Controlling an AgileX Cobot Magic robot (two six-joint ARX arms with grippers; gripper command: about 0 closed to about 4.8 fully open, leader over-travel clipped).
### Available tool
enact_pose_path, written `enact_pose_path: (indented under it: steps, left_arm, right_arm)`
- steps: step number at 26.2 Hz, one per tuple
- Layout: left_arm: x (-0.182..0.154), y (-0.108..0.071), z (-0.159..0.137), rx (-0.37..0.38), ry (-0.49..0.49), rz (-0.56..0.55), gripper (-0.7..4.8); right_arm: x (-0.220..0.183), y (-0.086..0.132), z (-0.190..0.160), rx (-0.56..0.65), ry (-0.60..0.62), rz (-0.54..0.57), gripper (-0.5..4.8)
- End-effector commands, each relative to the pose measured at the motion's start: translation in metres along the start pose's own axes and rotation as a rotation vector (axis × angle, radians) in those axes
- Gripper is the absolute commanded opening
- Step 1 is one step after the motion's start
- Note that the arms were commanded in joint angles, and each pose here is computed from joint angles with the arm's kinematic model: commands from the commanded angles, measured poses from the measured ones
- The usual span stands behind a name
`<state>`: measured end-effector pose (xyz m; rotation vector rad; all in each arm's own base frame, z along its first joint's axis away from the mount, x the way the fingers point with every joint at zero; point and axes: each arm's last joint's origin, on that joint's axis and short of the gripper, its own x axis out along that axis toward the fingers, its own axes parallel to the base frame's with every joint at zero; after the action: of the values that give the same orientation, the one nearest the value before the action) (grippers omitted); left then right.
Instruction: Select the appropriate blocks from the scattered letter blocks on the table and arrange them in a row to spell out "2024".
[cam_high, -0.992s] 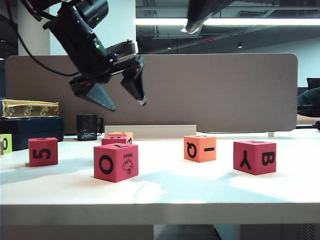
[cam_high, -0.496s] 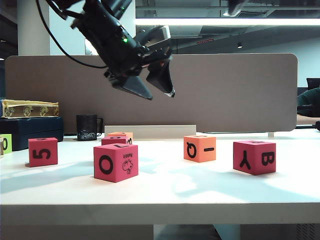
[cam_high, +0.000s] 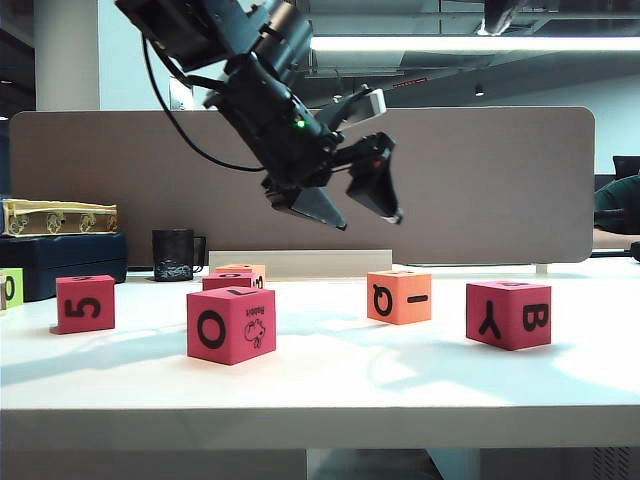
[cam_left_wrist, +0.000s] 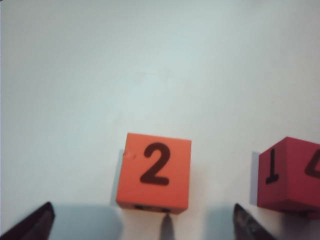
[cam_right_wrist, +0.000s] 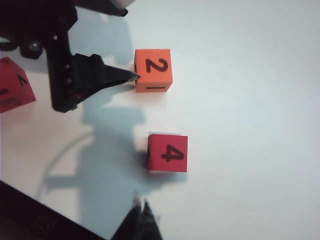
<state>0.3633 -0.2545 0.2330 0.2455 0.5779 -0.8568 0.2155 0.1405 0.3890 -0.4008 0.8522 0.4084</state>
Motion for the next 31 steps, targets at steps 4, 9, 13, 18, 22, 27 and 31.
enact_pose_path:
  steps: [4,9,13,18,22,27,31]
  left_arm:
    - [0.014,0.003,0.009,-0.002,0.023,-0.034,4.79]
    - [0.025,0.006,0.013,-0.008,0.046,-0.044,4.79]
    - [0.035,0.008,0.013,-0.031,0.109,-0.068,4.79]
    - [0.046,0.007,0.002,-0.042,0.168,-0.065,4.79]
    - [0.048,0.006,-0.001,-0.042,0.189,-0.046,4.79]
    - [0.054,0.003,-0.004,-0.033,0.199,-0.040,4.79]
    - [0.062,-0.012,0.000,0.007,0.154,-0.027,4.79]
  right_arm:
    - [-0.003,0.000,-0.002,-0.007,0.017,0.002,-0.02]
    - [-0.003,0.000,-0.002,-0.007,0.017,0.002,-0.02]
    - [-0.003,0.000,-0.002,-0.007,0.017,0.003,-0.02]
    - [-0.003,0.000,-0.002,-0.007,0.016,0.003,-0.02]
    - [-0.003,0.000,-0.002,-0.007,0.013,0.003,-0.02]
    - [-0.003,0.000,-0.002,-0.007,0.013,0.003,-0.02]
    - [-0.003,0.000,-0.002,-0.007,0.017,0.003,-0.02]
